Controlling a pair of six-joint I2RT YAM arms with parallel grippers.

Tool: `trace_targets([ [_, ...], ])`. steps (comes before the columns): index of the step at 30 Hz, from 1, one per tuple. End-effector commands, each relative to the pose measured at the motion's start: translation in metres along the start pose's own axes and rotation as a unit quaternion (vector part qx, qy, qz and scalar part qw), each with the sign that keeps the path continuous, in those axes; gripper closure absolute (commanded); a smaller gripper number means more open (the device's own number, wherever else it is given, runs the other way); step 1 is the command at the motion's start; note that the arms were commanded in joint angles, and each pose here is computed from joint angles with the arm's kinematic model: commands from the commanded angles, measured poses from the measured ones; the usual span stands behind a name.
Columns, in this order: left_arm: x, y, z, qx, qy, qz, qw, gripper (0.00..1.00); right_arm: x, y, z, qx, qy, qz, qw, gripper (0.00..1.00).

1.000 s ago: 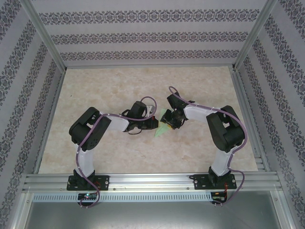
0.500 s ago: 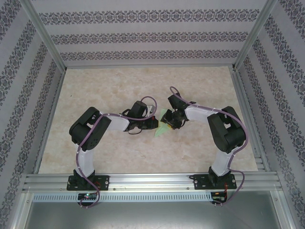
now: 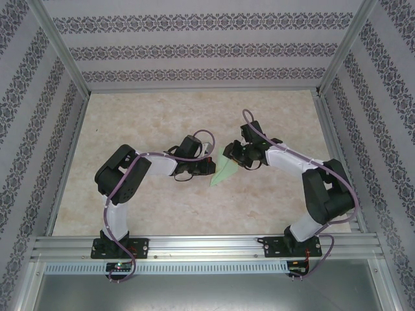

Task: Fold a paper plane with a square sheet of paper (pick it up from the middle)
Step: Fourth fold the wing at the center of the table.

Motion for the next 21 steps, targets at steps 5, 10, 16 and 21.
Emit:
trace_targets([
  [5, -0.01, -0.024, 0.017, 0.014, 0.035, 0.058, 0.998, 1.0, -0.022, -0.007, 0.004, 0.044, 0.044, 0.049, 0.997, 0.78],
  [10, -0.009, -0.023, 0.017, 0.014, 0.04, 0.062, 0.997, 1.0, -0.039, -0.008, 0.003, 0.048, 0.051, 0.075, 0.995, 0.85],
  [16, -0.009, -0.024, 0.017, 0.016, 0.043, 0.064, 0.997, 1.0, -0.055, -0.009, -0.006, 0.044, 0.035, 0.089, 0.994, 0.88],
  [21, -0.008, -0.025, 0.018, 0.019, 0.05, 0.068, 0.996, 1.0, -0.062, -0.006, -0.021, 0.035, 0.002, 0.08, 0.996, 0.89],
])
Point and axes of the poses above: each hand's point on the last joint's axis, 136 mm out from that joint toward the fingers, its own x axis back along the fingers, its own z axis along the line the jaws close on, y = z × x, the point moved 8 cm from there along x, back along the fingers, and after that the axes turned 14 degrees about -x, right-handed, at the moved point
